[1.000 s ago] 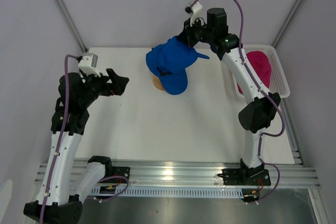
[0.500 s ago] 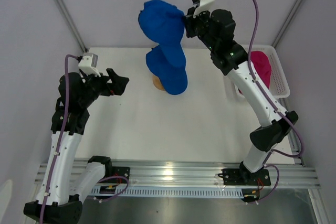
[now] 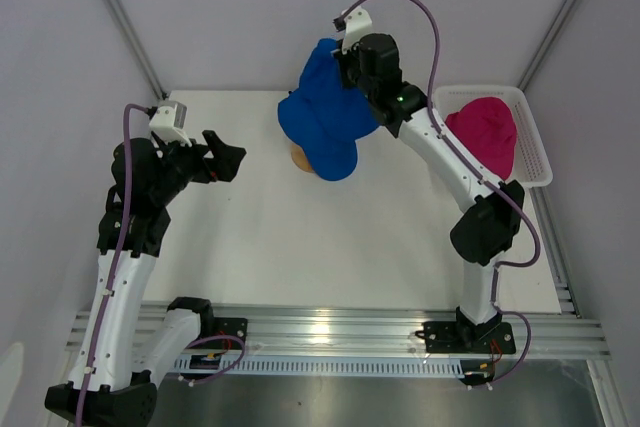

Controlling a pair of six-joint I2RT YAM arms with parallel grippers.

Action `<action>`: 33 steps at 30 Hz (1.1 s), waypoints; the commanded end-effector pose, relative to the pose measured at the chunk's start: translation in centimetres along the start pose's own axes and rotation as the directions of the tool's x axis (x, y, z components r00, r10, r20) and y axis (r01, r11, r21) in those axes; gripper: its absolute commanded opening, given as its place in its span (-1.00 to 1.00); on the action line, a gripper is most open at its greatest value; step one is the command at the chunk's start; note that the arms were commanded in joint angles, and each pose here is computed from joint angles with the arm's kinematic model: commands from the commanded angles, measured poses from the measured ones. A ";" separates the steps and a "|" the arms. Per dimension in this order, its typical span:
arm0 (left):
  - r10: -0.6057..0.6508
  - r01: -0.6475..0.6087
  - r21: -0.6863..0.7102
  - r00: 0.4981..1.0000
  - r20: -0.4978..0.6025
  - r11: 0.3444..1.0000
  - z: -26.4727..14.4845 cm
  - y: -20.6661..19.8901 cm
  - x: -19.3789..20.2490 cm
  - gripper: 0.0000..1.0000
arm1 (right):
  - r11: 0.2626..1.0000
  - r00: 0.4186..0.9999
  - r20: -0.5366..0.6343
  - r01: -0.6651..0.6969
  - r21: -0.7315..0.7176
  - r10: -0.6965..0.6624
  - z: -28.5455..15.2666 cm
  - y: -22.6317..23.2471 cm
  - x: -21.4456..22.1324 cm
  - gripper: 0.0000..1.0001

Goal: Stack the hats

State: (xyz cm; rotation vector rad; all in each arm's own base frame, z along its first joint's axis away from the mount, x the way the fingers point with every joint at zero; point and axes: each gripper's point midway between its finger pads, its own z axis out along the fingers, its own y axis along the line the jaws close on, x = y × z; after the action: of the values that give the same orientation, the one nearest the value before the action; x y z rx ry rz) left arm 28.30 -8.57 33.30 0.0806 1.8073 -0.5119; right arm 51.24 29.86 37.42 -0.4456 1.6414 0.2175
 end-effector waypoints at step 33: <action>0.037 -0.038 0.021 0.998 0.044 0.999 -0.5 -0.5 -1.6 0.99 | 0.963 0.997 -0.069 0.004 -0.270 -0.024 -1.3 2.4 6.5 -1.00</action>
State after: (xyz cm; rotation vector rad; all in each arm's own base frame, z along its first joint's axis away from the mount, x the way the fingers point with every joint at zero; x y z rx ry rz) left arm 28.30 -8.60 33.30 0.0817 1.8077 -0.5133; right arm 47.15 31.41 29.09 -0.7199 1.7264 0.4269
